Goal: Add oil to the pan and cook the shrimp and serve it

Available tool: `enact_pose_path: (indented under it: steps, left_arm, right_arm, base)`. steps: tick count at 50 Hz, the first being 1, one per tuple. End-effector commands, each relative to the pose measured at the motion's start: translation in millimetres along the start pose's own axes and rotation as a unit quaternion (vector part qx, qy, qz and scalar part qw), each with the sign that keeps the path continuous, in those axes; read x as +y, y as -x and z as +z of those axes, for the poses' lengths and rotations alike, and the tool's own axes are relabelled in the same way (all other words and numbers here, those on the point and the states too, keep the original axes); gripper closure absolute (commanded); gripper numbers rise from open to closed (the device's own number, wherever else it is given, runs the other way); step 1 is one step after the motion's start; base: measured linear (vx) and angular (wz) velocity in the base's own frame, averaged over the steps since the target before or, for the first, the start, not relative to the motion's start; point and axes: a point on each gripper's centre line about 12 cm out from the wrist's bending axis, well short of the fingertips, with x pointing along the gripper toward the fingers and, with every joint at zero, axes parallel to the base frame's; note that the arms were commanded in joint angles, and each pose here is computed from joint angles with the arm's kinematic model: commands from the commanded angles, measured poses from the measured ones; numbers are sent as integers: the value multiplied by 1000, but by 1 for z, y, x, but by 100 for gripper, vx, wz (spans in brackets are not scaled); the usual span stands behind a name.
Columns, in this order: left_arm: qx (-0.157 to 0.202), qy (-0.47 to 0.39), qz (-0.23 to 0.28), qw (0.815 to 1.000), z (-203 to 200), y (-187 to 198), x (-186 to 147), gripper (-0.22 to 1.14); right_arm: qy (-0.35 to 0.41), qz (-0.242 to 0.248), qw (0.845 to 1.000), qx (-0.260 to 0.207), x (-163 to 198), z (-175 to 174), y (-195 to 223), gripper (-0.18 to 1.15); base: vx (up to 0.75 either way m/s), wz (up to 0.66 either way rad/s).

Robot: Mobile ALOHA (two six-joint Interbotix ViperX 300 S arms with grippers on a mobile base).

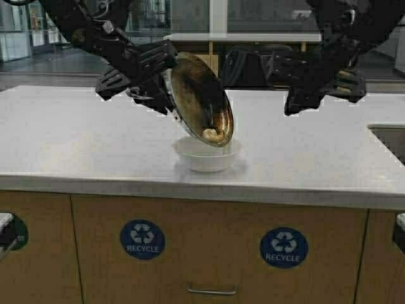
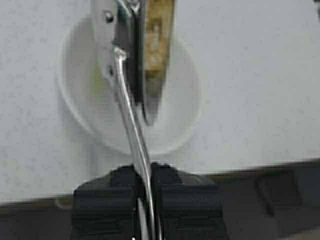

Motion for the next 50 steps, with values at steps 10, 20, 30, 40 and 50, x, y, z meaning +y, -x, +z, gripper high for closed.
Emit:
enact_pose_path:
  steps: [10, 20, 30, 40, 50]
  left_arm:
    - [-60, -49, -12, 997, 30, 16, -16, 87]
    - [-79, -69, -10, 994, 31, 21, -16, 87]
    - [-102, -109, -2, 989, 34, 25, -15, 87]
    - [-114, -155, 21, 981, 32, 26, -9, 87]
    - [-128, -179, 34, 975, 39, 30, -10, 87]
  right_arm:
    - [-2, 6, 1000, -16, 4, 8, 2, 90]
    - [-1, 6, 1000, -19, 4, 9, 1, 90]
    - [-2, 6, 1000, -21, 4, 10, 1, 90]
    - [-2, 6, 1000, -22, 4, 10, 1, 90]
    - [-1, 6, 1000, -21, 4, 9, 1, 90]
  base:
    - [0, 0]
    - [0, 0]
    - [0, 0]
    - [0, 0]
    - [0, 0]
